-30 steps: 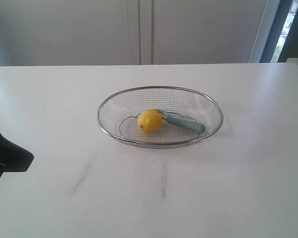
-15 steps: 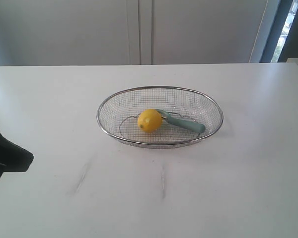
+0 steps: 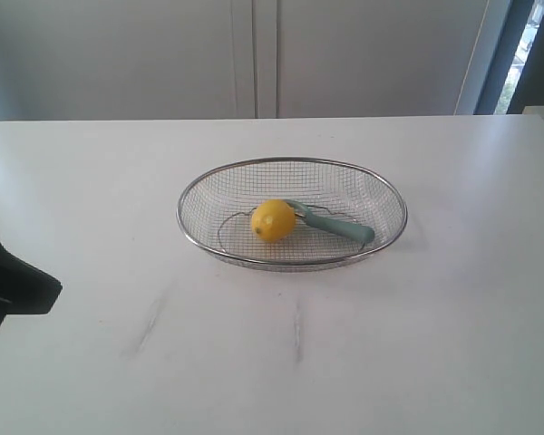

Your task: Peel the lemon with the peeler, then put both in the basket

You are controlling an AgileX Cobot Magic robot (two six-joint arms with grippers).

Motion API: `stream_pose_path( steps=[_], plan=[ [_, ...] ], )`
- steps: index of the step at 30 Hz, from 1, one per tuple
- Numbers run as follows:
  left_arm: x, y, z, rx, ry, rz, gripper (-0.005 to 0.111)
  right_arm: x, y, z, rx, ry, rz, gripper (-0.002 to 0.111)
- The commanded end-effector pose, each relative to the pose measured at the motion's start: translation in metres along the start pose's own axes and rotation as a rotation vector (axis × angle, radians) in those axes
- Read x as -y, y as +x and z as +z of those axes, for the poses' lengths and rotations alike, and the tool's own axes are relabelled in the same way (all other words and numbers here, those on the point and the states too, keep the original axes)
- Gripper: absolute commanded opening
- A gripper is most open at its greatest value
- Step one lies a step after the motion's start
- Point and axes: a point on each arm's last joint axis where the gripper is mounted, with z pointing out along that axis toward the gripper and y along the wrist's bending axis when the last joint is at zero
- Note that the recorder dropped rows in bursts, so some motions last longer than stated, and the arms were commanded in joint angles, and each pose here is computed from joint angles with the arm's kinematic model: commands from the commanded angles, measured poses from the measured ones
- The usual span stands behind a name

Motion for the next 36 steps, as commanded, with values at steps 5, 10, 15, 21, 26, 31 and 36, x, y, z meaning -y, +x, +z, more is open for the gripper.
stream_pose_path(
  steps=[5, 10, 15, 21, 26, 31, 36],
  plan=[
    [0.001, 0.002, -0.001, -0.003, 0.011, -0.01, 0.0, 0.0, 0.0, 0.0, 0.01, -0.005, -0.001, 0.0],
    [0.001, 0.002, -0.001, -0.003, 0.011, -0.01, 0.0, 0.0, 0.0, 0.0, 0.01, -0.005, -0.001, 0.0],
    [-0.001, 0.003, -0.001, -0.006, -0.008, 0.002, 0.0, 0.0, 0.0, 0.0, 0.01, -0.005, -0.001, 0.0],
    [-0.008, 0.007, -0.017, 0.067, -0.064, -0.047, 0.0, 0.0, 0.0, 0.0, 0.01, -0.005, -0.001, 0.0],
    [-0.015, 0.024, -0.059, 0.261, -0.226, -0.136, 0.0, 0.0, 0.0, 0.0, 0.01, -0.005, -0.001, 0.0],
    [0.002, 0.049, -0.094, 0.447, -0.359, -0.153, 0.0, 0.0, 0.0, 0.0, 0.01, -0.005, -0.001, 0.0],
    [0.031, 0.079, -0.118, 0.62, -0.426, -0.087, 0.0, 0.0, 0.0, 0.0, 0.01, -0.005, -0.001, 0.0]
  ],
)
